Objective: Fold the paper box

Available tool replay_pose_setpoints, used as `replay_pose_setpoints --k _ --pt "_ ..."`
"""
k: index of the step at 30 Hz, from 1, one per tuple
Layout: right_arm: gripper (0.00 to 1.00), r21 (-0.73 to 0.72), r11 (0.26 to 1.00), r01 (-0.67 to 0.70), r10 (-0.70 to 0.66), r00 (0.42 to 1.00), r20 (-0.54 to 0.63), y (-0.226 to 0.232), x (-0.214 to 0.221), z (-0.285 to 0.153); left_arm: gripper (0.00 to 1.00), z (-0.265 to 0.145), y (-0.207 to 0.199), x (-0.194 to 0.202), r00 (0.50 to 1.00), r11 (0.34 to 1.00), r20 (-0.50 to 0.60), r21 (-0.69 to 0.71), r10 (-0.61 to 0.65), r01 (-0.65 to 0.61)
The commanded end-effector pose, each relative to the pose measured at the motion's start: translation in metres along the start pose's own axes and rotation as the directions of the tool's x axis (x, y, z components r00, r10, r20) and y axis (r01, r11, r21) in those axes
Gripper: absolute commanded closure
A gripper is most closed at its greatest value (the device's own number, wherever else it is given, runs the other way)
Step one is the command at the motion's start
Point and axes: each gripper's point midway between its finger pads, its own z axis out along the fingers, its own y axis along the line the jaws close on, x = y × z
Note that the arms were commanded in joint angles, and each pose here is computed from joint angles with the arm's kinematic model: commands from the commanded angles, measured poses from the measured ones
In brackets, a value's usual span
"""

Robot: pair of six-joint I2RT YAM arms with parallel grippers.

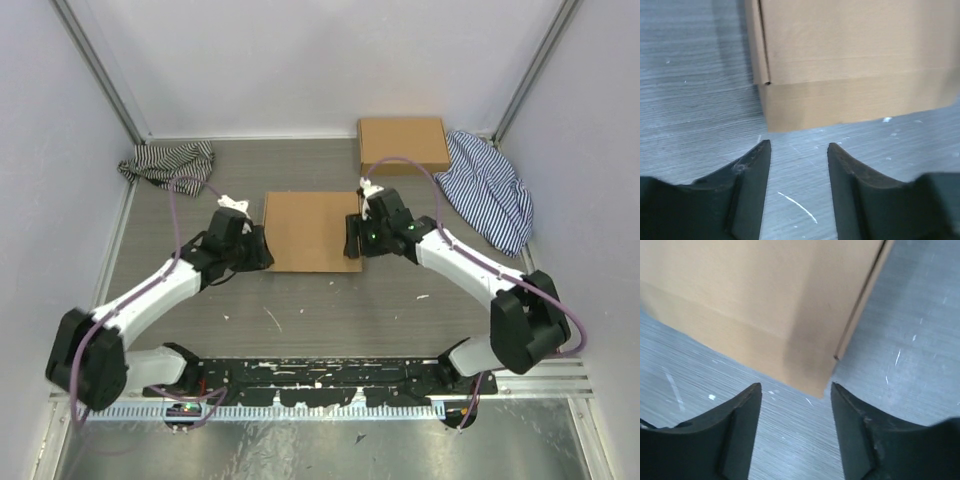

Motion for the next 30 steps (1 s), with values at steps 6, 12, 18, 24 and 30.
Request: replay_pose_setpoints --k 6,12,18,24,30 --pt "0.8 -0.02 0.992 0.128 -0.119 0.957 0.263 0.048 -0.159 -0.026 0.99 -0.052 -0.034 -0.021 0.988 0.979 0.146 0.206 -0.044 0.013" --pt "0.96 -0.02 0.989 0.147 -0.138 0.961 0.241 0.053 -0.217 0.071 1.0 -0.033 -0.033 -0.002 0.998 0.975 0.066 0.221 -0.018 0.003" --pt "0.93 -0.042 0.987 0.153 -0.134 0.944 0.302 0.054 -0.254 0.141 1.0 -0.021 -0.024 0.011 0.998 0.978 0.065 0.208 -0.007 -0.007" --pt "0.91 -0.063 0.987 0.146 -0.12 0.945 0.303 0.045 -0.256 0.168 1.0 -0.016 -0.019 0.014 0.997 0.981 0.075 0.193 -0.005 -0.01" --pt "0.89 -0.106 0.981 0.16 -0.131 0.962 0.24 0.041 -0.234 0.183 1.0 0.001 -0.017 0.017 0.998 0.983 0.055 0.184 -0.007 -0.003"
